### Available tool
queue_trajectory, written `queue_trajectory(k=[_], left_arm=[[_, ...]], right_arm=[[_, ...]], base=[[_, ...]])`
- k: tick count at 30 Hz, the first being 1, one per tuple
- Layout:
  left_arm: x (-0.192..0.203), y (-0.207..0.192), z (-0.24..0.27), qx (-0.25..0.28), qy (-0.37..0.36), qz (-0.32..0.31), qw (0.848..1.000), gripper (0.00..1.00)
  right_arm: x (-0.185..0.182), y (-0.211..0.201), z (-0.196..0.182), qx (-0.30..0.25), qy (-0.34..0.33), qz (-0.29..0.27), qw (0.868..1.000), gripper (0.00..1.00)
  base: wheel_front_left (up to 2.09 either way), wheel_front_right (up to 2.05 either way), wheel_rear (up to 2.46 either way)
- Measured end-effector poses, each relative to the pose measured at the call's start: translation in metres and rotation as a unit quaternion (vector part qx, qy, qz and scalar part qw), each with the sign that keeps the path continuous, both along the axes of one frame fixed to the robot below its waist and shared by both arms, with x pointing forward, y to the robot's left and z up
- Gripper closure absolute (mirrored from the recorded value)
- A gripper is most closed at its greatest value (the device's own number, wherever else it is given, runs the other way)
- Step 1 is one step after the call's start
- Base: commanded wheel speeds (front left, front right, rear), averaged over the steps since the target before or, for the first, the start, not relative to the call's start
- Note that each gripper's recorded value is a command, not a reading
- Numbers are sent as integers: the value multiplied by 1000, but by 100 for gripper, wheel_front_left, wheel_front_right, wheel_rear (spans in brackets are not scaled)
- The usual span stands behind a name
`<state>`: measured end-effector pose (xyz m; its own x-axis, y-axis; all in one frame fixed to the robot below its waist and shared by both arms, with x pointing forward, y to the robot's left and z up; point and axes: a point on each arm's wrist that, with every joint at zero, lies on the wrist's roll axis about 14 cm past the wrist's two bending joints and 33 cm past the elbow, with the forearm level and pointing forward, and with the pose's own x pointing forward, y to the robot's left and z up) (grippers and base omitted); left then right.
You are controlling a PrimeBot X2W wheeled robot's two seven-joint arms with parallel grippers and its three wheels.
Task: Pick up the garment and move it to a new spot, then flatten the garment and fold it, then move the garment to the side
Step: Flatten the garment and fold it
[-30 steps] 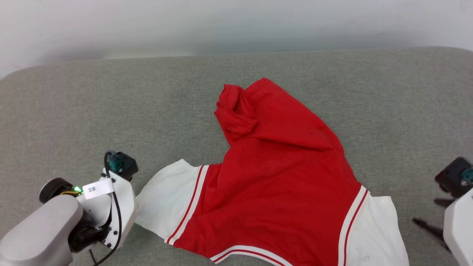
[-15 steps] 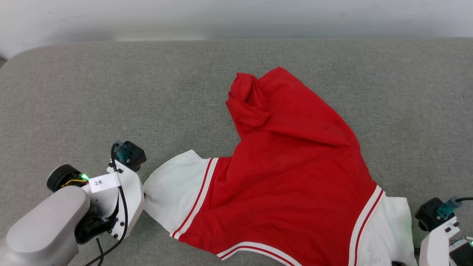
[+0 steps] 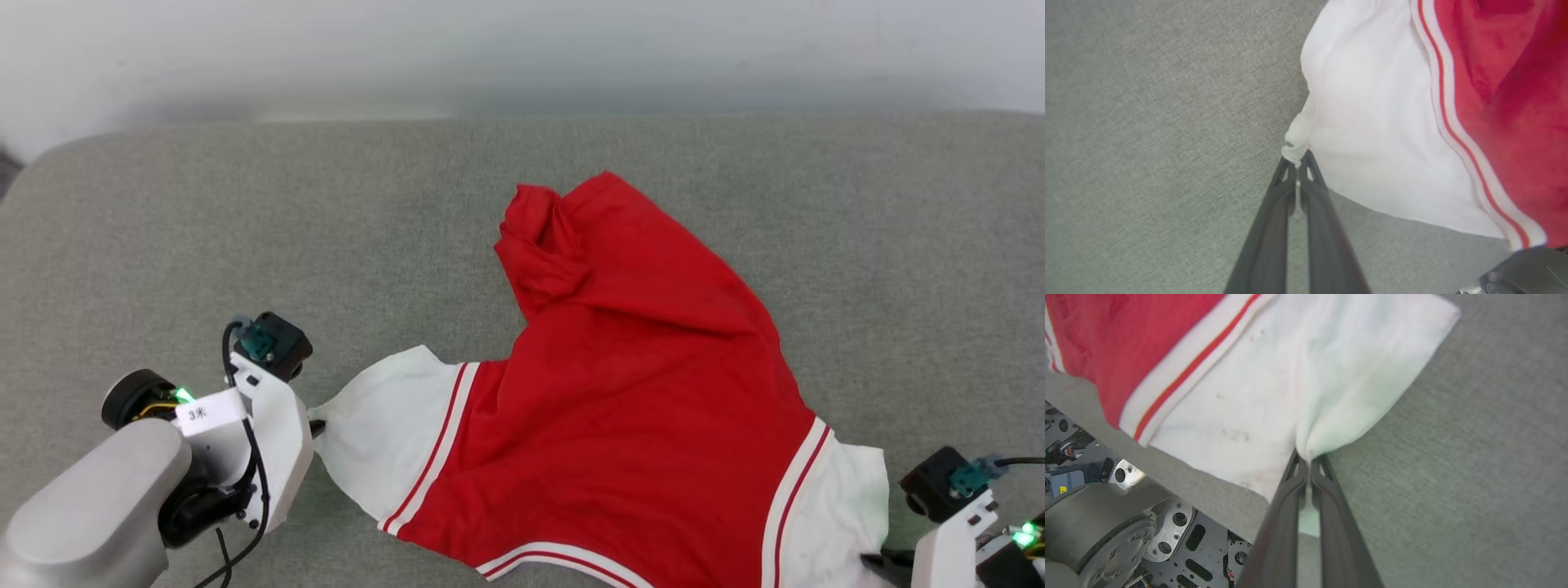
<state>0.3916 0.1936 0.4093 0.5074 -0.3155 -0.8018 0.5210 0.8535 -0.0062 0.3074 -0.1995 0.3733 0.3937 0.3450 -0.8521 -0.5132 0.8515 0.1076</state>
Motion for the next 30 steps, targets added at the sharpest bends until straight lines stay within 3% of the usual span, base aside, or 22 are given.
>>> queue_trajectory(k=[7, 14, 20, 25, 30], left_arm=[[3, -5, 43, -28, -84, -5, 996, 100], [13, -3, 99, -58, -171, 6, 984, 100], [33, -15, 166, -89, -267, -2, 959, 100], [57, -27, 222, -119, -352, -6, 928, 100], [90, -39, 264, -127, -419, -19, 899, 100]], right_arm=[[29, -5, 58, 25, -118, -11, 993, 100], [62, -5, 128, 45, -242, -16, 969, 100], [96, -6, 198, 53, -357, -19, 932, 100], [131, -4, 256, 67, -436, -26, 897, 100], [170, 5, 298, 53, -487, -13, 872, 100]], base=[[0, 0, 0], [0, 0, 0], [0, 0, 0], [0, 0, 0], [0, 0, 0]])
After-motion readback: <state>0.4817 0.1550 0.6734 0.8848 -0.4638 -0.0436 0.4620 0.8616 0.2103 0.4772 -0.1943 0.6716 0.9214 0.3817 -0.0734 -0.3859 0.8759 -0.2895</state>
